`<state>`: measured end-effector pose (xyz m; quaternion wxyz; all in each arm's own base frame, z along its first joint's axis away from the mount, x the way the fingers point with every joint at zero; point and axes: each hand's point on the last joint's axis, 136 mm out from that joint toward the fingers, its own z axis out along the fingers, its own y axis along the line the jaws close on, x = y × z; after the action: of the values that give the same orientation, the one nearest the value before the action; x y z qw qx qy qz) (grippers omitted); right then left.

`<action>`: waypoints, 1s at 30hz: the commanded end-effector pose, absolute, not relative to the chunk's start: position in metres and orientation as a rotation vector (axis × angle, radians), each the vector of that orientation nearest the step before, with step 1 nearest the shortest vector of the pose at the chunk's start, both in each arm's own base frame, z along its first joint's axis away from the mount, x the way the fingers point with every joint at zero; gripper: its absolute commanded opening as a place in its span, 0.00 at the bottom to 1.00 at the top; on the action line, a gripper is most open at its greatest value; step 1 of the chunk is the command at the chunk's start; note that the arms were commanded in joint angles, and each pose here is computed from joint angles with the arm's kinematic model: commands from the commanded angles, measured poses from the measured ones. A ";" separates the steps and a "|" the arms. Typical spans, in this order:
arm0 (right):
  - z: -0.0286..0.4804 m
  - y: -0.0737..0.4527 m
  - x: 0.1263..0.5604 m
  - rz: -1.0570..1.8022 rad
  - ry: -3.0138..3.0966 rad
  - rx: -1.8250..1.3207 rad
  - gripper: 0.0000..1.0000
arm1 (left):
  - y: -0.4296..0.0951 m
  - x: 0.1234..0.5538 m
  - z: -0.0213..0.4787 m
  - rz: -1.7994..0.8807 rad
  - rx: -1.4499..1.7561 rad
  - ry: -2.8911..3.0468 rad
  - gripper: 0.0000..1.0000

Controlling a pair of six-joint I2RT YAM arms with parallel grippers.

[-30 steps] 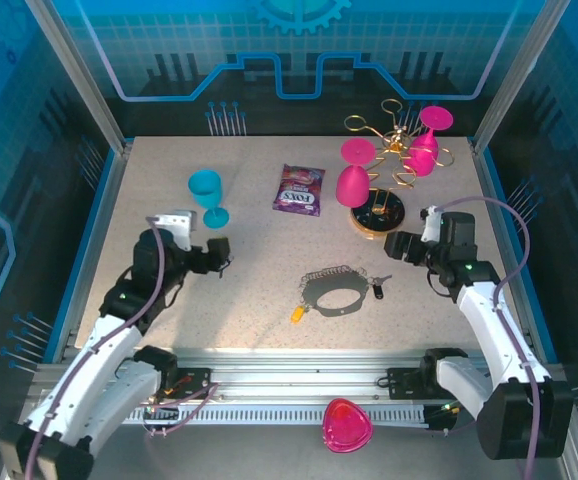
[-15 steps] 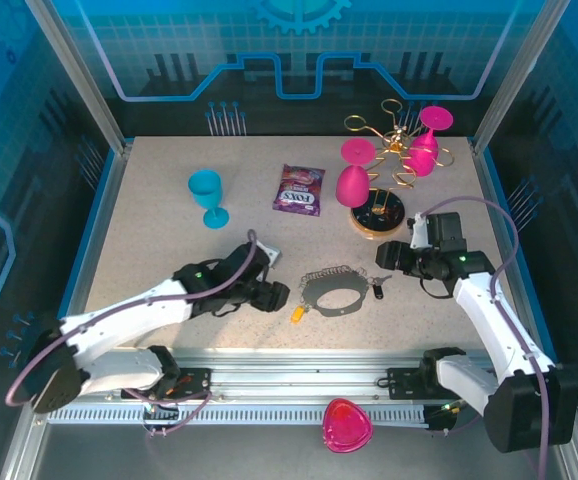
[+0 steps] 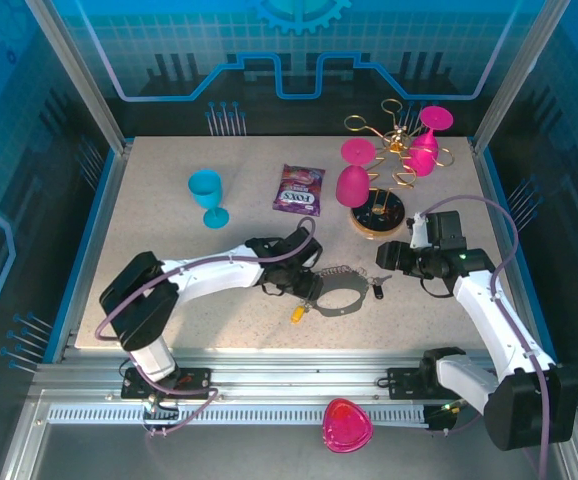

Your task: Put the keys on the keyring

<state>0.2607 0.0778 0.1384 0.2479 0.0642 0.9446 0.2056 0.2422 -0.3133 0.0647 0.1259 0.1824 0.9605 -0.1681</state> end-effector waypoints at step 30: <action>0.138 0.079 0.255 0.557 2.591 0.194 0.67 | -0.300 0.223 0.022 -0.347 0.464 3.017 0.17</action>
<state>0.2609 0.0772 0.1382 0.2471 0.0702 0.9444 0.2052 0.2310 -0.3000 0.0261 0.0568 0.1567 0.9792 -0.1157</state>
